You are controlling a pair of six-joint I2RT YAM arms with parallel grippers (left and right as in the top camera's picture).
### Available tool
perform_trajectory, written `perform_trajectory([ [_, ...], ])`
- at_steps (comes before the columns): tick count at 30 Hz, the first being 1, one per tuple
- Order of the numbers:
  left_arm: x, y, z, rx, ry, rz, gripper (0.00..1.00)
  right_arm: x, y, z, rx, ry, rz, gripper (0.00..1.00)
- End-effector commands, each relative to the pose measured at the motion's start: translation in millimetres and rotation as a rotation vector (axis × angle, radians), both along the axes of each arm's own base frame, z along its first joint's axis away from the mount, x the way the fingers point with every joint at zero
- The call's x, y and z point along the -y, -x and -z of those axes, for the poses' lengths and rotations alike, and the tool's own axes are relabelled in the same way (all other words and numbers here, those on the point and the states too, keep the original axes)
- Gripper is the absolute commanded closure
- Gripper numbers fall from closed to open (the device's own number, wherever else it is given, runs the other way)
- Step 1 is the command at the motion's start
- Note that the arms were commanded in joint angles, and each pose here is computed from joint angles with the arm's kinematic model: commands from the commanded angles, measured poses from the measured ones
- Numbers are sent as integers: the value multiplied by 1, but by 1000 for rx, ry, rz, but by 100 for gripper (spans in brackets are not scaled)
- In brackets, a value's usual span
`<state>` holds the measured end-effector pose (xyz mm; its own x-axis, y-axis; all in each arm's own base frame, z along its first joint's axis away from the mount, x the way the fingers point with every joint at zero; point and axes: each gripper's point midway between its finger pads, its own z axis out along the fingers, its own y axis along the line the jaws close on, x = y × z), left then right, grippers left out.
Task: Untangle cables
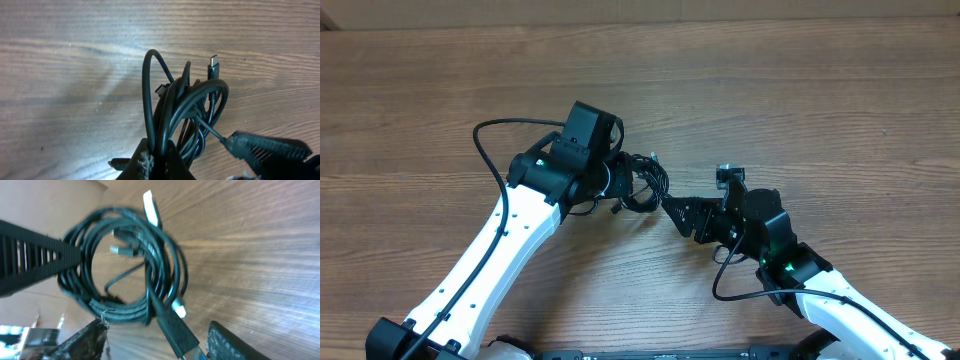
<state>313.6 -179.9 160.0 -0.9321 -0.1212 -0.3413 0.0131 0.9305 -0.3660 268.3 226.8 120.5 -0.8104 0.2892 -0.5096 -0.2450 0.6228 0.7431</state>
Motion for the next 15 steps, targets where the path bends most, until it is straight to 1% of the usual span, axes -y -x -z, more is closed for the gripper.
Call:
perform_trajectory([
  [1,6,-5,-13,52,19,49,96,-8,8,-5,-72,-71,-29,43],
  [6,6,-3,-12,43,21,54,96,-10,10,-7,-88,-94,-38,59],
  [7,6,-2,-12,40,20,54,96,-10,10,-7,-88,-94,-38,62],
  [8,6,-2,-12,39,18,57,96,-10,10,-7,-87,-95,-39,69],
  [11,5,-1,-11,36,16,57,96,-10,10,-8,-87,-95,-39,79],
  [15,7,0,-11,43,11,91,96,-15,11,-16,-63,-123,-67,82],
])
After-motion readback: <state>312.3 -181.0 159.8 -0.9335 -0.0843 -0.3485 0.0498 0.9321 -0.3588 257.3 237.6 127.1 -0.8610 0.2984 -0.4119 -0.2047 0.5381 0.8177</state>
